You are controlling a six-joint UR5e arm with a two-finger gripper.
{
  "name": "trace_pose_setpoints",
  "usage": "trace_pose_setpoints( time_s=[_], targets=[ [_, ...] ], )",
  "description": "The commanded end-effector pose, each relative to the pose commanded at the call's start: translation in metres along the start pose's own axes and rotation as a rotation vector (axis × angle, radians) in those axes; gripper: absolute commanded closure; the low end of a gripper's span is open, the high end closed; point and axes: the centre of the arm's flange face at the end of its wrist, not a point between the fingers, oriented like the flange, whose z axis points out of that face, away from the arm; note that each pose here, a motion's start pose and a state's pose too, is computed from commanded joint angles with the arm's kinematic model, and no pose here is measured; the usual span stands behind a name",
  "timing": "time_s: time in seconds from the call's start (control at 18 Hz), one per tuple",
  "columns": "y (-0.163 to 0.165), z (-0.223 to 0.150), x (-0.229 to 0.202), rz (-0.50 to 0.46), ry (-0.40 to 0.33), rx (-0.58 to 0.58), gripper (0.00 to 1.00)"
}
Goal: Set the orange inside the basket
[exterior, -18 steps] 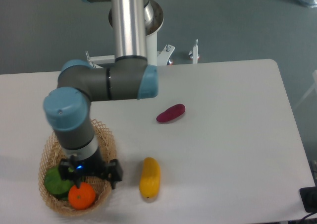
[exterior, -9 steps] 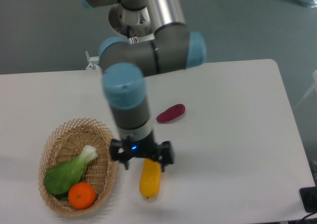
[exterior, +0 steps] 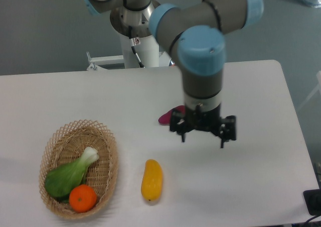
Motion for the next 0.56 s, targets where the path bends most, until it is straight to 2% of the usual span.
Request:
trace_pose_setpoints(
  time_s=[0.22, 0.56],
  targets=[
    [0.016, -0.01, -0.012, 0.059, 0.006, 0.001, 0.0],
    [0.021, -0.014, -0.016, 0.059, 0.015, 0.012, 0.0]
  ],
)
